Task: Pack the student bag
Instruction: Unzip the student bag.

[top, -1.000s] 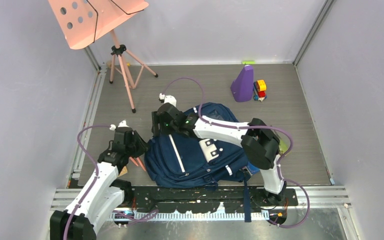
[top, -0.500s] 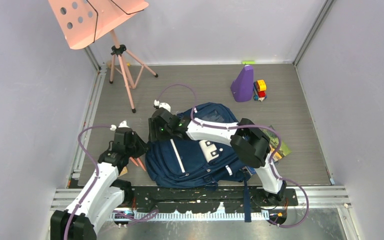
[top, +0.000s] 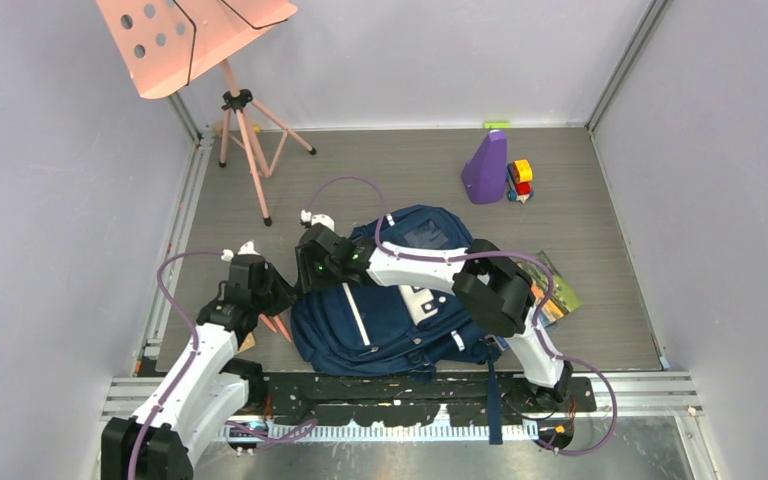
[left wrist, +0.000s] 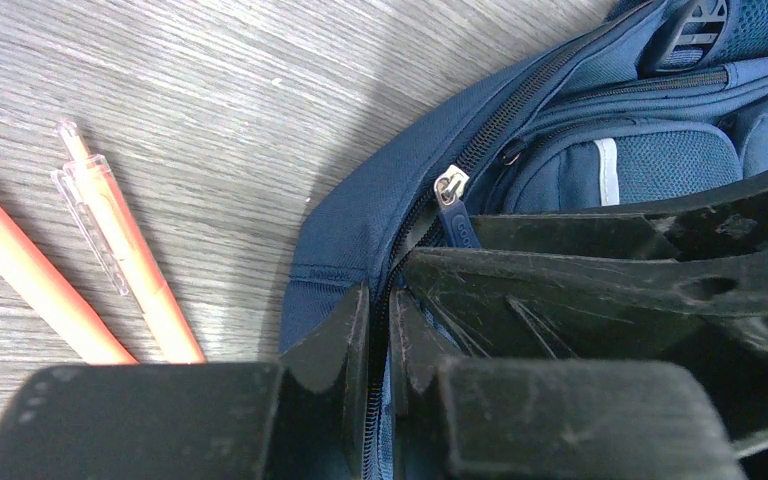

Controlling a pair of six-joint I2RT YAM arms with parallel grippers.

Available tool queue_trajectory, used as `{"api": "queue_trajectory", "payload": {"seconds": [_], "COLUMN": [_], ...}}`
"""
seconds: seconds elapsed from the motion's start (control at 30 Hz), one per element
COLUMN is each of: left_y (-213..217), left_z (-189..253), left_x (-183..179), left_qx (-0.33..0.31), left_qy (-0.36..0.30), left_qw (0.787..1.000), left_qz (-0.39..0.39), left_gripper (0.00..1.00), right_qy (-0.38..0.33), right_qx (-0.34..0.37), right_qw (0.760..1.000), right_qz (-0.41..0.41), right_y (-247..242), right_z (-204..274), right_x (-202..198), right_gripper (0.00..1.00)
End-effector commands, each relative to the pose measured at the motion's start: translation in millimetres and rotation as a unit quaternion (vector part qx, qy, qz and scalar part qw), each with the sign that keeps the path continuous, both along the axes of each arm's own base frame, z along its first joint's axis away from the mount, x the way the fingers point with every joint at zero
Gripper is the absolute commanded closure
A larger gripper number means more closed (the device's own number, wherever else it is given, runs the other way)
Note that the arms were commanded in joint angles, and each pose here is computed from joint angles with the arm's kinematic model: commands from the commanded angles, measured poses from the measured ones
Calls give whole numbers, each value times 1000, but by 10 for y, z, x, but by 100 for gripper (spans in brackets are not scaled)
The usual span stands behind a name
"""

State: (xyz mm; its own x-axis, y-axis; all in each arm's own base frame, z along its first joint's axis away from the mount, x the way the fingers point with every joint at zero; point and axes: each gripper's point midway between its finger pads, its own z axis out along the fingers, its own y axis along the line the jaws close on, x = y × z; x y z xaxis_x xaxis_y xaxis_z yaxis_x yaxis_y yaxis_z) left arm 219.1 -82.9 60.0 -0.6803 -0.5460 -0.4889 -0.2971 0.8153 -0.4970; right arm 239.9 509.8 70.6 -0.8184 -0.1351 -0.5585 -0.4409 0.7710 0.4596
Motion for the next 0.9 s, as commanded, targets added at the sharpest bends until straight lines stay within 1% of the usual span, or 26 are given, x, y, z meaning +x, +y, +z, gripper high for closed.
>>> {"api": "queue_trajectory", "payload": {"seconds": [0.0,0.03,0.17,0.2,0.23,0.27,0.3,0.33,0.4,0.5,0.63,0.73,0.87], "left_y": [-67,-66,-60,-60,-54,-51,-50,-47,-42,-37,-29,-24,-17], "left_z": [56,55,50,49,41,39,34,35,35,45,41,41,37], "left_x": [9,6,1,0,-4,-4,-7,-6,-7,1,0,-5,-16], "left_qx": [-14,-13,-12,-11,-10,-10,-8,-7,-6,-6,-4,-2,1], "left_qy": [-7,-7,-5,-4,-3,-3,-2,-2,-1,-3,-2,-2,-2], "left_qw": [1000,1000,1000,1000,1000,1000,1000,1000,1000,1000,1000,1000,1000], "left_qz": [-15,-15,-15,-15,-14,-14,-14,-14,-13,-12,-11,-11,-12], "left_gripper": [100,100,100,100,100,100,100,100,100,100,100,100,100], "right_qy": [-39,-46,-60,-64,-68,-72,-75,-80,-89,-96,-89,-76,-54], "right_qx": [-19,-24,-32,-32,-31,-31,-31,-31,-38,-46,-35,-19,26], "right_qw": [999,998,997,997,996,996,996,996,995,994,994,994,994], "right_qz": [21,28,41,40,40,37,35,29,12,-15,-47,-69,-95], "right_y": [20,15,9,0,0,-14,-18,-36,-91,-205,-328,-393,-447], "right_z": [19,12,11,30,45,68,90,130,181,271,371,430,539], "right_x": [63,70,90,102,108,126,132,155,203,298,428,533,710], "right_gripper": [59,61,74,81,84,90,92,97,99,99,99,99,99]}}
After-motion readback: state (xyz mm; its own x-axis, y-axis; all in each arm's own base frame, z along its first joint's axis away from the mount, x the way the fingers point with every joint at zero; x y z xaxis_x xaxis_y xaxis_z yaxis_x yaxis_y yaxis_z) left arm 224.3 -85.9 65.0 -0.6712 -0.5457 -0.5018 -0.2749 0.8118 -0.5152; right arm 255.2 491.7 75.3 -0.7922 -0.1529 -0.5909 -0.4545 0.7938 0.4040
